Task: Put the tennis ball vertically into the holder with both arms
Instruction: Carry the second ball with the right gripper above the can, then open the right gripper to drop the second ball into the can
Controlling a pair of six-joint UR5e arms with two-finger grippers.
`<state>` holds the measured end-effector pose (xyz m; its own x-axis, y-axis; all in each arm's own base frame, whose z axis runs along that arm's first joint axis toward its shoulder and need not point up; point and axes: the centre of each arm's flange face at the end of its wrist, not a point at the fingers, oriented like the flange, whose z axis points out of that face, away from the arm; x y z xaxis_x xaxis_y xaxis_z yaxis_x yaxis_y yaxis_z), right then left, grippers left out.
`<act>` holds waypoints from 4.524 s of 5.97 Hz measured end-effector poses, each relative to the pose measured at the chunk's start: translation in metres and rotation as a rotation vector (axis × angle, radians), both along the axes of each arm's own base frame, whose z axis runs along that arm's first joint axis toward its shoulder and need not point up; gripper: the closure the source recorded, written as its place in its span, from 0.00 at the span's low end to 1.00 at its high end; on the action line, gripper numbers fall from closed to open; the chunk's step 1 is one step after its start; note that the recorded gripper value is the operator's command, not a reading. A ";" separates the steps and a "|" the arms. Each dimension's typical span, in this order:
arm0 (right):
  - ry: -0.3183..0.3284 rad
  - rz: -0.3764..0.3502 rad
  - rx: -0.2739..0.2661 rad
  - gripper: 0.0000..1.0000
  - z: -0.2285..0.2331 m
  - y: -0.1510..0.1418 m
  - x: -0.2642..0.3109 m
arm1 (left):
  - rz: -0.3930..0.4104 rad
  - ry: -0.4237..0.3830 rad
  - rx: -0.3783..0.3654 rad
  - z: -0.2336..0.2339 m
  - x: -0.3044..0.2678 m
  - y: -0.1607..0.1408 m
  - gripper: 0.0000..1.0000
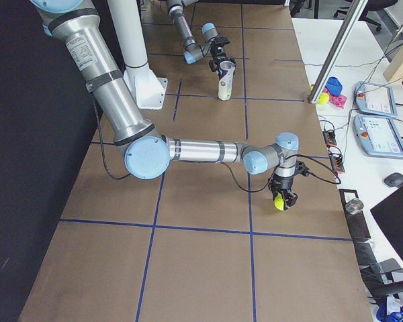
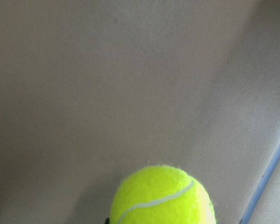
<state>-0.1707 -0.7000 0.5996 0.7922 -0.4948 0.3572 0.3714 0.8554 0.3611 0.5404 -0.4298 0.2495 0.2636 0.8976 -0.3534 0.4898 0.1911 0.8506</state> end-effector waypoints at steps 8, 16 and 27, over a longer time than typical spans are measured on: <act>-0.507 0.418 -0.401 0.97 -0.431 0.176 -0.135 | 0.000 0.000 0.001 -0.002 0.000 0.000 0.17; -0.446 0.480 -0.464 0.71 -0.567 0.199 -0.277 | -0.006 -0.011 0.001 0.000 -0.001 -0.005 0.17; -0.429 0.426 -0.464 0.00 -0.562 0.217 -0.290 | -0.013 -0.014 0.000 0.003 -0.004 -0.008 0.08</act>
